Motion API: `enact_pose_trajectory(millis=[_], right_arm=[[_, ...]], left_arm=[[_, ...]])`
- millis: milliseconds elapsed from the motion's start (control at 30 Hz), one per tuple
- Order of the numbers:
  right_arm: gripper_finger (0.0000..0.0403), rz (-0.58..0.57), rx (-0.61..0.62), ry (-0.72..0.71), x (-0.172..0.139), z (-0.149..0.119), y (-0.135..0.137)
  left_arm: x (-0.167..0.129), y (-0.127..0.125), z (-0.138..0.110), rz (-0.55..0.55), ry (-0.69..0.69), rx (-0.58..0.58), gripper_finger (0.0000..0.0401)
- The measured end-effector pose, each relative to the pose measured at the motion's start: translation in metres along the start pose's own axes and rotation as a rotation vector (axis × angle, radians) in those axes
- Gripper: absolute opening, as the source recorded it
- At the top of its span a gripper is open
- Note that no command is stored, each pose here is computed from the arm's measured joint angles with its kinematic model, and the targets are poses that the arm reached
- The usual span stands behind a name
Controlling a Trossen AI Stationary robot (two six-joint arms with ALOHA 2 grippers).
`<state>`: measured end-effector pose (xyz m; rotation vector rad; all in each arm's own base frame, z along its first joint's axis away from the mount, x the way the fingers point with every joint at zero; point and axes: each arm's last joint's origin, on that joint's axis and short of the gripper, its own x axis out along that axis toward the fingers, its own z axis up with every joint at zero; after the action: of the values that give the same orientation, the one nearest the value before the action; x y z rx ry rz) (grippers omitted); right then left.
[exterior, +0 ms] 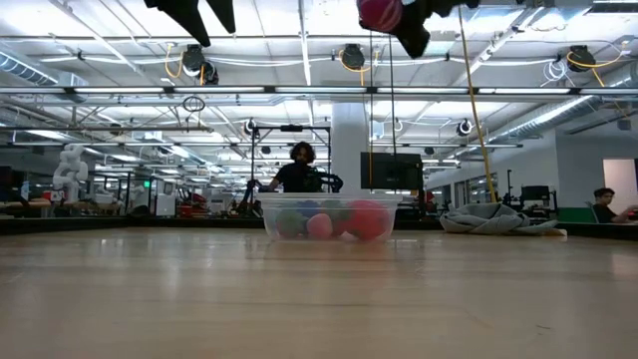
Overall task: Pick and placing Produce into tupperware
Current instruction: Put the onion into the transparent bin
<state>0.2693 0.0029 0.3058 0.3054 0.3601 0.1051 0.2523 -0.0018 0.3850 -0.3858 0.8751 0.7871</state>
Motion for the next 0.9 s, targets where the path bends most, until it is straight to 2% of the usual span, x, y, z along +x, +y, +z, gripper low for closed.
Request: enact_pose_trajectory(millis=[133,267,433,667,900], right_arm=[[0.0236,-0.036,-0.070,0.011,0.001,0.030,-0.002],[0.0236,-0.083,-0.122,0.094,0.011,0.056,-0.005],[0.0236,-0.225,-0.171,0.237,0.030,0.070,-0.018],[0.0236,-0.424,-0.221,0.442,0.047,0.056,-0.048],[0.0236,-0.457,-0.189,0.606,0.071,0.031,-0.070]], left_arm=[[0.000,0.000,0.000,0.000,0.000,0.008,0.0308],[0.000,0.000,0.000,0.001,0.001,0.011,0.0308],[0.000,0.000,-0.001,0.000,0.008,0.015,0.0308],[0.000,0.001,-0.001,0.012,0.014,0.026,0.0308],[0.001,0.005,-0.001,0.051,0.005,0.031,0.0308]])
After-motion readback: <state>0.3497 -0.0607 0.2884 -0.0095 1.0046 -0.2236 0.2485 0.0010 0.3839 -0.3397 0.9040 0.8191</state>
